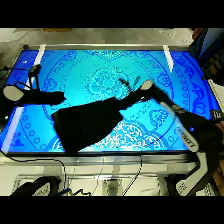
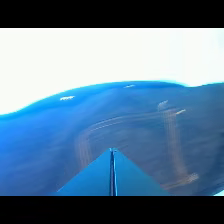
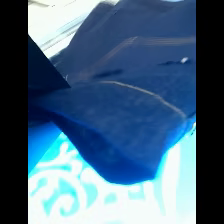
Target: Fold the clothes and pants, and hang the long-sleeved shirts on hangers.
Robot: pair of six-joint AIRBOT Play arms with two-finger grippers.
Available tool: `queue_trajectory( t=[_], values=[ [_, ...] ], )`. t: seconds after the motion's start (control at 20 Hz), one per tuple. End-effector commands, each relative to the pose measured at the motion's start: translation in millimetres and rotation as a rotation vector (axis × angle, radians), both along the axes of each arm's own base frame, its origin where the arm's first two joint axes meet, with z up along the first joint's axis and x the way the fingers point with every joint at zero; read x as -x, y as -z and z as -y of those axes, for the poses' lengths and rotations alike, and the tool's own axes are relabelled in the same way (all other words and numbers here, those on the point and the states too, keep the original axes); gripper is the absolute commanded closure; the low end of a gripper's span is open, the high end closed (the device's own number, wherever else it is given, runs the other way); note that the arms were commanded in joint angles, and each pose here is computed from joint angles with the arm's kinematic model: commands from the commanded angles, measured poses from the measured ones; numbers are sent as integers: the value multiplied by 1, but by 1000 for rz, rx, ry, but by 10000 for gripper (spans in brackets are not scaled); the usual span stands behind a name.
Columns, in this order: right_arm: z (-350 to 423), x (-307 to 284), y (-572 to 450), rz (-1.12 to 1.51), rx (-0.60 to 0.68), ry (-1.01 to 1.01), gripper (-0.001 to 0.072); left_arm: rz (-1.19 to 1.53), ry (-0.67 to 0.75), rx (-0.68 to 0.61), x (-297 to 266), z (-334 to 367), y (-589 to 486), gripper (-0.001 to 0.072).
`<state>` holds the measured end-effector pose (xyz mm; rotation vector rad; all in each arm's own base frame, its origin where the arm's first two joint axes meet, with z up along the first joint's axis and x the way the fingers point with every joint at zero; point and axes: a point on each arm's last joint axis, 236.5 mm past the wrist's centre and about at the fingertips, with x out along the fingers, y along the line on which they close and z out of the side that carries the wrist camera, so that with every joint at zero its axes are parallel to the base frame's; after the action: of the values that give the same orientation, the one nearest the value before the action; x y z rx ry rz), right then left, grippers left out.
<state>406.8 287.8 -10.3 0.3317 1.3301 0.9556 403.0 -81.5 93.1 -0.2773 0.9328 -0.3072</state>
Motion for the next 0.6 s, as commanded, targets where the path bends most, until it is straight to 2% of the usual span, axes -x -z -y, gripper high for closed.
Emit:
queue_trajectory(
  t=[0.0, 0.25, 0.55],
  values=[
    [88, -19, -78, 14, 46, 171, 679, 196, -53, -17, -12, -10, -51, 700],
    [261, 16, -196, 138, 245, 567, 679, 256, -60, -17, -7, -11, -72, 700],
    [433, 130, -333, 406, 545, 1278, 679, 254, -60, -17, -7, -11, -72, 700]
  ],
)
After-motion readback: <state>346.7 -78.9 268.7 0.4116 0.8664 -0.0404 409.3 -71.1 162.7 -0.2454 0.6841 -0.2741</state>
